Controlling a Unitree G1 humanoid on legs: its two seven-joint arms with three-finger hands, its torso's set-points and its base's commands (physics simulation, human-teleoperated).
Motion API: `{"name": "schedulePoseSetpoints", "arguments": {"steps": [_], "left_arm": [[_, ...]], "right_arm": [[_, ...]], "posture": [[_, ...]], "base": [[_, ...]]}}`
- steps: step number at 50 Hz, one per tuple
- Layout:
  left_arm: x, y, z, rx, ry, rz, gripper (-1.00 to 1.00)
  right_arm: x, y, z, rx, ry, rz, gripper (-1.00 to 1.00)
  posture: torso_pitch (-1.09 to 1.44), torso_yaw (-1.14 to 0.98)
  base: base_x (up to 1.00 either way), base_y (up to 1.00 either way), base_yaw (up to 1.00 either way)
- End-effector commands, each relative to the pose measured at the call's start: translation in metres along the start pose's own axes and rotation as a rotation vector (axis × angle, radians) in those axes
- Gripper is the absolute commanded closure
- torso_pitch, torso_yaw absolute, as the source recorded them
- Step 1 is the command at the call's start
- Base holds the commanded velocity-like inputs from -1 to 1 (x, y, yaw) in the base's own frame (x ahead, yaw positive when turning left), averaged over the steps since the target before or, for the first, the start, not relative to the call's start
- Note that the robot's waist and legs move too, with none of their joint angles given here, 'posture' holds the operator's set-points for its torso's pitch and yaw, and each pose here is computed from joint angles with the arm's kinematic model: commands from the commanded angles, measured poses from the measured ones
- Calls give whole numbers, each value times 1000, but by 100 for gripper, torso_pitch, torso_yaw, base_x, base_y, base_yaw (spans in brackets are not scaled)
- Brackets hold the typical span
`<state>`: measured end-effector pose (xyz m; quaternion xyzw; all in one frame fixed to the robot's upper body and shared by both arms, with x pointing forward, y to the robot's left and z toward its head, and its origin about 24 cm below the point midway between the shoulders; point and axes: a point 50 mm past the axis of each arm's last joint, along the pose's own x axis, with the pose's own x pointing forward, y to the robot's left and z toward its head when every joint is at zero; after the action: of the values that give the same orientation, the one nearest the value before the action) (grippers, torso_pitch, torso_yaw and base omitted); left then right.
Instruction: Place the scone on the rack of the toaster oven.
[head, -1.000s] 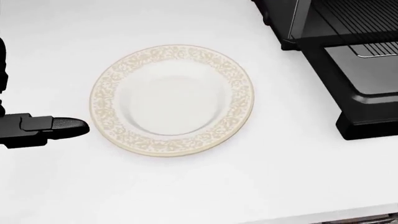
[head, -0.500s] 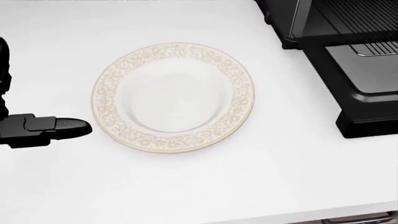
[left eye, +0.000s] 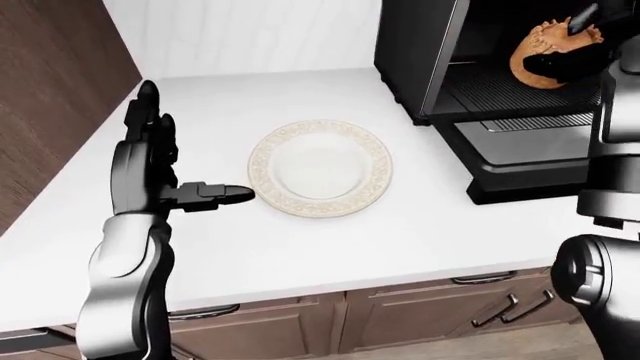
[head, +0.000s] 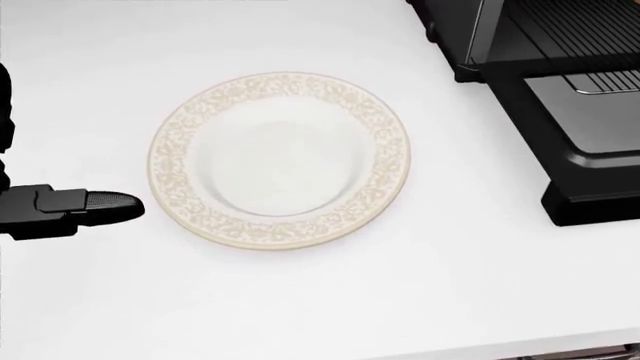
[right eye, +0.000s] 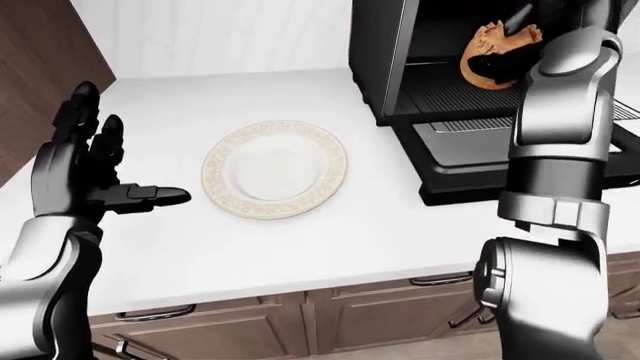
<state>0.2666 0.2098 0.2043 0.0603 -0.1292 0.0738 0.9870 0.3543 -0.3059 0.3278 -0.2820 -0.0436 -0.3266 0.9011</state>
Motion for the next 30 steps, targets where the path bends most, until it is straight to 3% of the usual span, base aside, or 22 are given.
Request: {"name": "schedulePoseSetpoints", "arguments": {"steps": [1,8,17,25,30], "left_arm": [[0,1,15,8,-87,7,-100],[-1,2,15,9,-87,8,-100],[0,1,17,11,-88,7,-100],[-1,2,17,13,-89,8,-100],[-1,2,16,17,-86,8,-100]], "right_arm": [[-2,-14,19,28,-82,-58,99],[-1,-9,15,28,-74,-50,95],[-2,-10,13,25,-67,-55,65],[-3,-7,10,26,-60,-48,28],[-4,-4,6,28,-54,-47,16]], "posture": [[0,0],[0,0],[0,0],[0,0],[0,0]], "base": [[0,0,0],[0,0,0],[0,0,0],[0,0,0],[0,0,0]]}}
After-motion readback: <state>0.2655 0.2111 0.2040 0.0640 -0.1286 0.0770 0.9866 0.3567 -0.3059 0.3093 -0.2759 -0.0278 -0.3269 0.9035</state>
